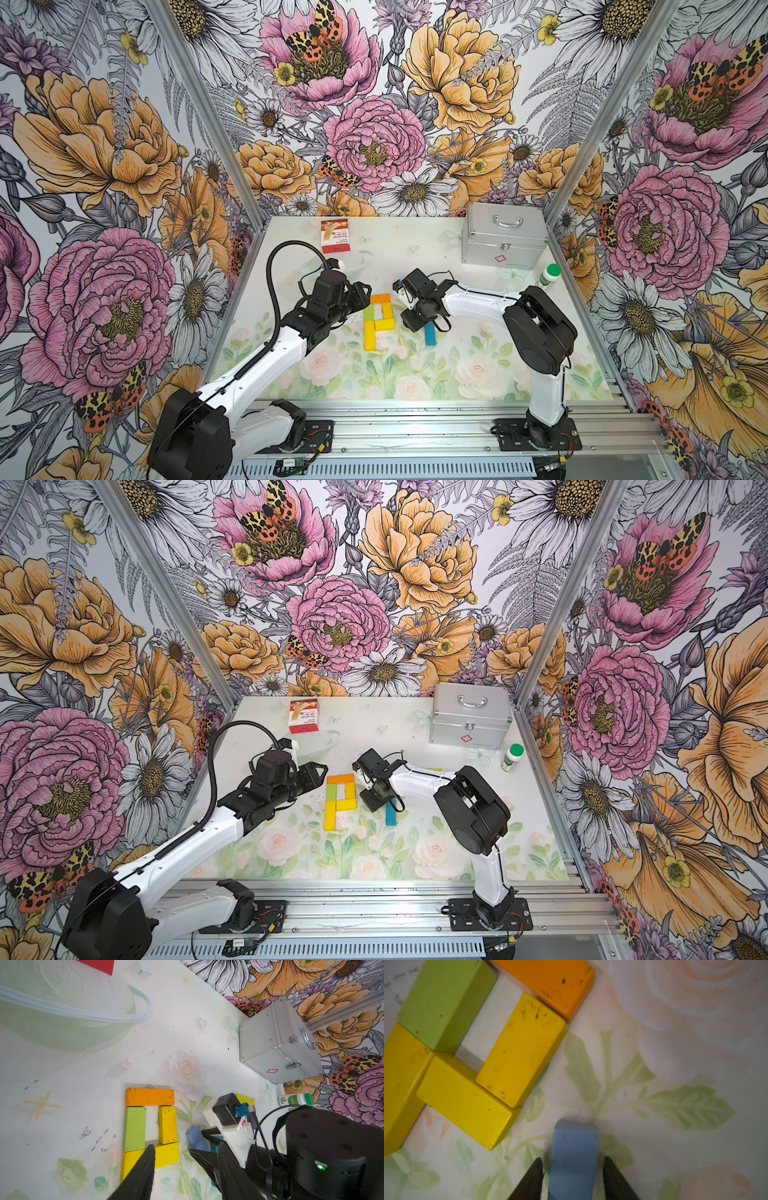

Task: Assemble the letter p with building blocks
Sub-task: Pick up the building block from the center of the board, then place the building block at the center of the board.

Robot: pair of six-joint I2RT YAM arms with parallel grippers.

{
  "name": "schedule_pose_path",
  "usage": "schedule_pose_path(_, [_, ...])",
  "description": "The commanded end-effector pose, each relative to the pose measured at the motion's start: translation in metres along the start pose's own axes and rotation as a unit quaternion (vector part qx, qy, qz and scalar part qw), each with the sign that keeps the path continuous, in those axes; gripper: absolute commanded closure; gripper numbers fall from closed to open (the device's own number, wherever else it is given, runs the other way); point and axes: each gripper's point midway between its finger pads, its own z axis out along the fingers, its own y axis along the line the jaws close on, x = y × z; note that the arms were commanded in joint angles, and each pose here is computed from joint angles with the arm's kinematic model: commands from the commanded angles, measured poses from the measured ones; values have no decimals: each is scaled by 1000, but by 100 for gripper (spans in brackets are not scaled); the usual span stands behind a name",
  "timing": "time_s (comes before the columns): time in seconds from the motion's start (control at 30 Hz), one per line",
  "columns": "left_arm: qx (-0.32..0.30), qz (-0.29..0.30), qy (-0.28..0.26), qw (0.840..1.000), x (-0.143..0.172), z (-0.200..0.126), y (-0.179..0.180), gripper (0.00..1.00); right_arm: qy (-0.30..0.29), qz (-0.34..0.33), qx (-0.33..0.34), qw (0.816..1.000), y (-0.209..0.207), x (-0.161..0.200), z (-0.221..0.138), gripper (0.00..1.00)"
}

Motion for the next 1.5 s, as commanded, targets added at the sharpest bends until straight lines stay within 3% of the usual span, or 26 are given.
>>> schedule_pose_path(0.0, [10, 7, -5, 1000, -8, -1, -8, 50, -3, -6, 9, 1000, 0, -3, 5, 68])
schedule_pose_path(0.1, [7, 8, -2, 1000, -7, 1, -6, 51, 0, -4, 11, 1000, 0, -4, 4, 92])
schedule_pose_path(0.13, [7, 8, -2, 1000, -7, 1, -6, 51, -2, -3, 13, 1000, -1, -6, 2, 96])
schedule_pose_path(0.27, [7, 12, 2, 1000, -5, 4, -6, 51, -29, 13, 38, 999, -10, -21, -18, 97])
schedule_pose_path(0.43, [16, 23, 11, 1000, 0, 9, -15, 51, -88, 75, 55, 992, -32, -40, -69, 99])
schedule_pose_path(0.53, [27, 39, 22, 999, 5, 15, -27, 50, -106, 151, 68, 980, -61, -29, -96, 99])
schedule_pose_path(0.63, [40, 58, 39, 997, 14, 24, -45, 51, -104, 251, 94, 958, -96, 6, -114, 99])
schedule_pose_path(0.77, [68, 78, 66, 992, 31, 39, -72, 51, -79, 376, 124, 915, -127, 72, -125, 98])
schedule_pose_path(0.9, [96, 94, 94, 986, 48, 54, -99, 51, -65, 453, 135, 879, -132, 118, -125, 98])
schedule_pose_path(1.1, [135, 122, 130, 975, 69, 67, -137, 51, -50, 503, 139, 851, -131, 146, -116, 96])
schedule_pose_path(1.3, [155, 136, 140, 968, 76, 68, -156, 51, -15, 515, 167, 841, -142, 161, -100, 83])
schedule_pose_path(1.47, [157, 136, 141, 968, 76, 68, -156, 51, -15, 519, 175, 836, -151, 158, -93, 78])
